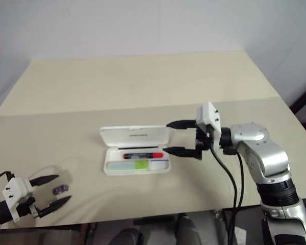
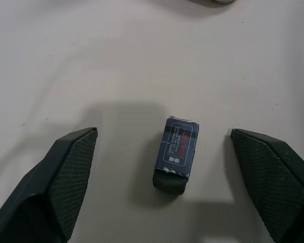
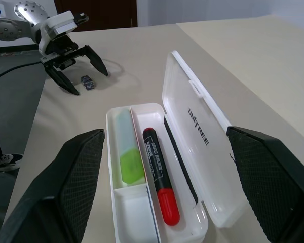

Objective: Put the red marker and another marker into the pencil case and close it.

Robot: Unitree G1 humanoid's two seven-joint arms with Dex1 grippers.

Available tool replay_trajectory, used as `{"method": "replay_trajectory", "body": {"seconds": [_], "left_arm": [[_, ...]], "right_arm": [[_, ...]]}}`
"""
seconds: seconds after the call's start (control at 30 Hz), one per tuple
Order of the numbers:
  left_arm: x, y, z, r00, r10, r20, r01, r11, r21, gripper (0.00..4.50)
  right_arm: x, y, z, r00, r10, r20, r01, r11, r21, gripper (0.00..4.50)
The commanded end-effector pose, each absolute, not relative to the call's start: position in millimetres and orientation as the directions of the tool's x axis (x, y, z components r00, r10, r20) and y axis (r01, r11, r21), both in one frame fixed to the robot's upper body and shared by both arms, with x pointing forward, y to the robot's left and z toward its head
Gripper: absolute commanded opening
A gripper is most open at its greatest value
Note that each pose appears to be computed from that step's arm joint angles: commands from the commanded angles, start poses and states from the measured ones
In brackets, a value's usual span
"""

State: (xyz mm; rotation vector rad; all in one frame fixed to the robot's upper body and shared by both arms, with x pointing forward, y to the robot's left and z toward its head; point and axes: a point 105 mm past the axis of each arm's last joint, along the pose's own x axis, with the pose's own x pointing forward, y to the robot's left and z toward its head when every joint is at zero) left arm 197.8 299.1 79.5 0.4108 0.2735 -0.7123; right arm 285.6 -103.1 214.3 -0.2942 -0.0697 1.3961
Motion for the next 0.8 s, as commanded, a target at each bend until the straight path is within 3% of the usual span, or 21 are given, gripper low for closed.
{"method": "replay_trajectory", "body": {"seconds": [0.03, 0.2, 0.23, 0.33, 0.67, 0.8], "left_arm": [[195.1, 300.6, 71.2, 0.71, -0.569, -0.414, 0.689, 0.682, 0.245, 4.47], [193.4, 303.9, 67.2, 0.705, -0.564, -0.43, 0.687, 0.695, 0.213, 4.47], [192.4, 304.5, 65.7, 0.702, -0.564, -0.435, 0.687, 0.697, 0.204, 4.3], [187.7, 306.0, 60.0, 0.686, -0.565, -0.459, 0.697, 0.692, 0.188, 3.54], [181.9, 305.8, 64.5, 0.673, -0.577, -0.463, 0.715, 0.667, 0.209, 0.39], [181.9, 304.5, 68.8, 0.693, -0.574, -0.436, 0.7, 0.681, 0.216, 0.37]], "right_arm": [[280.8, -106.4, 227.6, 0.188, 0.977, -0.099, -0.945, 0.152, -0.291, 4.09], [280.7, -106.9, 228.1, 0.192, 0.976, -0.097, -0.944, 0.157, -0.291, 4.09], [280.8, -106.8, 228.3, 0.193, 0.976, -0.097, -0.944, 0.157, -0.292, 4.09], [280.9, -106.2, 228.9, 0.191, 0.977, -0.097, -0.943, 0.156, -0.294, 4.09], [282.7, -105.8, 229.5, 0.19, 0.977, -0.097, -0.943, 0.154, -0.296, 4.09], [283.0, -104.1, 228.2, 0.186, 0.978, -0.094, -0.944, 0.151, -0.293, 4.09]]}}
